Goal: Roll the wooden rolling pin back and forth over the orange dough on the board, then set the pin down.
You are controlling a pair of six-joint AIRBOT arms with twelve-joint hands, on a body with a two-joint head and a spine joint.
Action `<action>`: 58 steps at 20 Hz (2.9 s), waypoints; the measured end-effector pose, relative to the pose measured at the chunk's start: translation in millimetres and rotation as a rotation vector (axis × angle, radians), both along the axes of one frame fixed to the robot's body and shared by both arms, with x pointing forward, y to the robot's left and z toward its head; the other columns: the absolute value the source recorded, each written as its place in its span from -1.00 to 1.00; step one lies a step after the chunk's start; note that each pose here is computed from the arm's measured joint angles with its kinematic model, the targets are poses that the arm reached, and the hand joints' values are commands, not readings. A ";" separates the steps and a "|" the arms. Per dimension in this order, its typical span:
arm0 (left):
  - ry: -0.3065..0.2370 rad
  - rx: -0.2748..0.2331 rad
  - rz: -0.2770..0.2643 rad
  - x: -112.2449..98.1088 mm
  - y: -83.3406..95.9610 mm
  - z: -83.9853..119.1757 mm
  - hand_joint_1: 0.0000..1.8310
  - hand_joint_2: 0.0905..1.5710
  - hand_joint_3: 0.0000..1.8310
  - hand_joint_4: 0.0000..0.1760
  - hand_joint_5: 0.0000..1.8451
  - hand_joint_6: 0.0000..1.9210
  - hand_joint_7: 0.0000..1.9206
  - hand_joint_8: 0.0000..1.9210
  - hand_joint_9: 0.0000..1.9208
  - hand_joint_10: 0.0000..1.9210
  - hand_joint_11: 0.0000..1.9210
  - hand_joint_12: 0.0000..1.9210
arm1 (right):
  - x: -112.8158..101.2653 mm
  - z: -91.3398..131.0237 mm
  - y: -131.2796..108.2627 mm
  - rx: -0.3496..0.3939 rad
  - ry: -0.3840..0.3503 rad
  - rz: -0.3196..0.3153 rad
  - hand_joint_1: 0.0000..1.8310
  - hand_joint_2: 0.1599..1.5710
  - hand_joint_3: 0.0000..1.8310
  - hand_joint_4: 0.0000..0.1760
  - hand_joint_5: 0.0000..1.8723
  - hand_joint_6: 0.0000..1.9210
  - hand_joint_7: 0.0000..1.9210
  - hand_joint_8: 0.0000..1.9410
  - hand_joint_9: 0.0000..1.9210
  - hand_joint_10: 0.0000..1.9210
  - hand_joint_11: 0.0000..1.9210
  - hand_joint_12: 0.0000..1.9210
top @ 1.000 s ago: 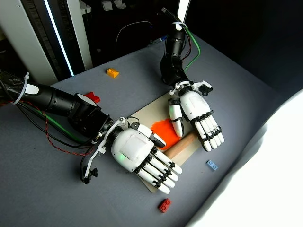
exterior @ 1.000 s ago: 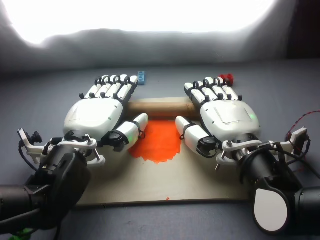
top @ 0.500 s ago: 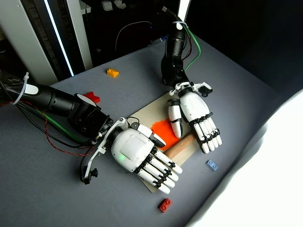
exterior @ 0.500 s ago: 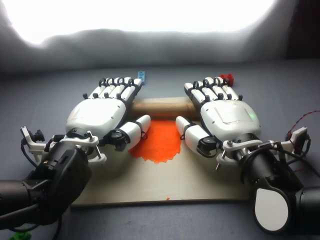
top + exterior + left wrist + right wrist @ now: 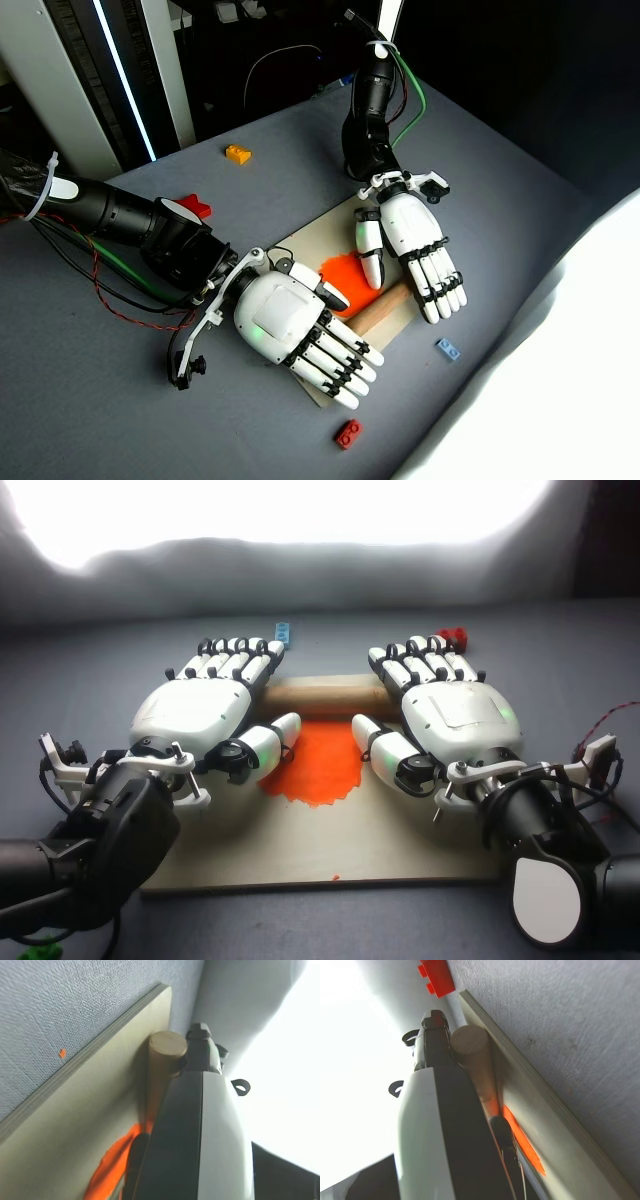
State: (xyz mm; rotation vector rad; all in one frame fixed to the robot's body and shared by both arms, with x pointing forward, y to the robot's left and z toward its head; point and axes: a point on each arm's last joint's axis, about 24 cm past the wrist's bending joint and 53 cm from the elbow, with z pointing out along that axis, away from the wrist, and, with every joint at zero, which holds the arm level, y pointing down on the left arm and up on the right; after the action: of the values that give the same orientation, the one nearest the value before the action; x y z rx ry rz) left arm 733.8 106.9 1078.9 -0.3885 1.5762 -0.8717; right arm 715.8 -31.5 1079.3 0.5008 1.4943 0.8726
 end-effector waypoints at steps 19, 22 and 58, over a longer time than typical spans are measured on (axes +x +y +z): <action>-0.003 -0.009 -0.009 -14.5 3.6 5.6 -1.00 0.94 -1.00 -1.00 -0.68 -1.00 -0.65 -1.00 -0.71 -1.00 -1.00 -0.53 | -9.3 4.9 -2.2 -0.016 -0.031 0.000 -1.00 0.97 -1.00 -1.00 -0.57 -0.98 -0.59 -1.00 -0.66 -0.99 -1.00 -0.30; -0.014 -0.019 -0.005 -21.3 4.5 4.8 -1.00 0.93 -1.00 -1.00 -0.69 -1.00 -0.65 -1.00 -0.70 -1.00 -1.00 -0.56 | -12.5 4.2 -3.5 -0.023 -0.034 -0.001 -1.00 0.96 -1.00 -1.00 -0.55 -0.99 -0.57 -1.00 -0.66 -0.99 -1.00 -0.31; -0.083 -0.082 0.016 -71.2 25.9 -7.0 -1.00 0.94 -1.00 -1.00 -0.68 -1.00 -0.63 -1.00 -0.68 -0.99 -1.00 -0.49 | -34.8 3.9 -9.6 -0.037 -0.032 -0.007 -1.00 0.98 -1.00 -1.00 -0.56 -1.00 -0.58 -1.00 -0.65 -0.99 -1.00 -0.34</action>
State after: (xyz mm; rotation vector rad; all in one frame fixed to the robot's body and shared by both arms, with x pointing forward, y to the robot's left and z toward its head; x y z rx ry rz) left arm 662.6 132.8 1071.9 -0.4175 1.4626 -0.9309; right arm 681.0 -41.2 1083.3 0.4624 1.4762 0.8425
